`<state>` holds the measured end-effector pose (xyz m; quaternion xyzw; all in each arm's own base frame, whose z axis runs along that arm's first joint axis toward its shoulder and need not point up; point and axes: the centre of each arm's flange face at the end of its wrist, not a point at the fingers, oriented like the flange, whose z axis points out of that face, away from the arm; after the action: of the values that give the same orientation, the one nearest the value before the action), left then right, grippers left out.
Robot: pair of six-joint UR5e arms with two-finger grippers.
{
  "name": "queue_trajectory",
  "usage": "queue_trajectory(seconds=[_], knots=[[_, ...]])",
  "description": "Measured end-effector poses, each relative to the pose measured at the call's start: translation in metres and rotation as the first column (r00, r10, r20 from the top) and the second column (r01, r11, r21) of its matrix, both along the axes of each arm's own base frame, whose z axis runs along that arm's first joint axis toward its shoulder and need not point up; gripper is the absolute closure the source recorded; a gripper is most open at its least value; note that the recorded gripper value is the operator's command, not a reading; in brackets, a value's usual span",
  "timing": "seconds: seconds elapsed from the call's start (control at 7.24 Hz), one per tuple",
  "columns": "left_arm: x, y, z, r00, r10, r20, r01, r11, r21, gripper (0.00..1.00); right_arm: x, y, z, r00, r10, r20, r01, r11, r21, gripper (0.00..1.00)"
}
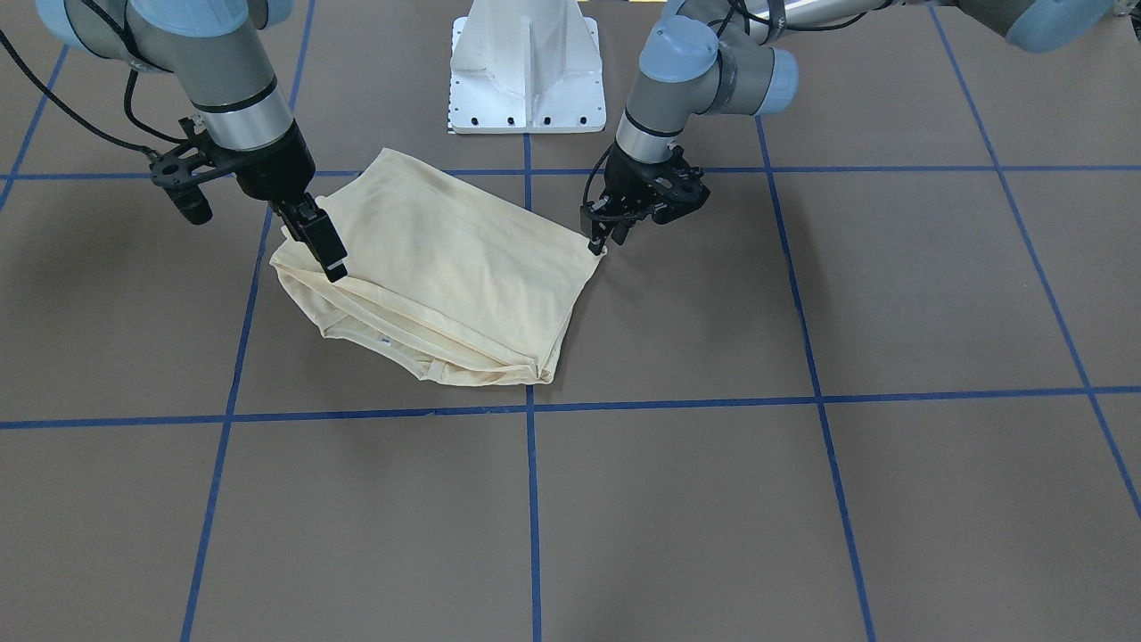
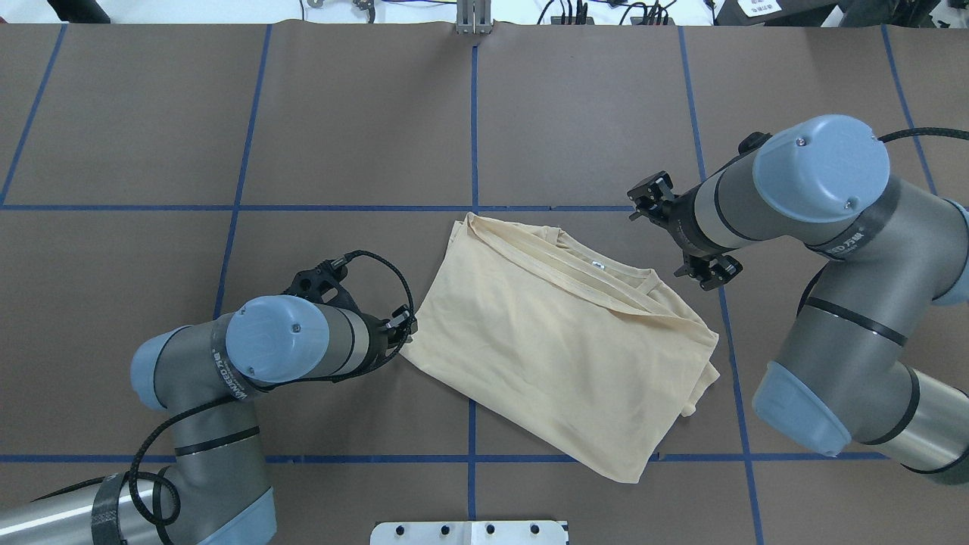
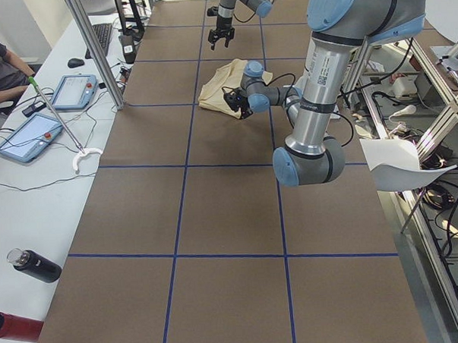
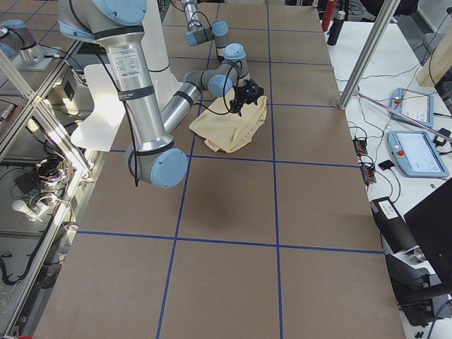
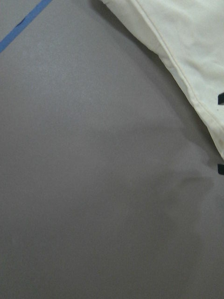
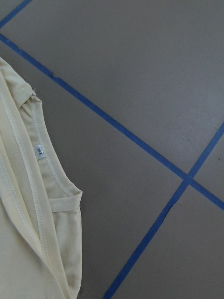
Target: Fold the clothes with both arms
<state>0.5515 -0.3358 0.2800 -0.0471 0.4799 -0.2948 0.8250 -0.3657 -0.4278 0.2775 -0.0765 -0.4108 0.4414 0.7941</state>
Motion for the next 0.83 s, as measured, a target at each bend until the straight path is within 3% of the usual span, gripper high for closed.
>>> queue_trajectory(seconds=[0.69,0.83], knots=[[0.0101,0.0097,-0.0017,1.0,0.023,0.001,-0.023,1.0,0.002,0.49,-0.0034,-0.002,0.0086,1.0,0.0,-0.02,0.0,1.0,-0.014,0.0],[0.0116,0.0103,-0.0019,1.0,0.026,0.002,-0.026,1.0,0.006,0.55,-0.0036,-0.0017,0.0095,1.0,-0.001,-0.022,0.001,1.0,-0.016,0.0]])
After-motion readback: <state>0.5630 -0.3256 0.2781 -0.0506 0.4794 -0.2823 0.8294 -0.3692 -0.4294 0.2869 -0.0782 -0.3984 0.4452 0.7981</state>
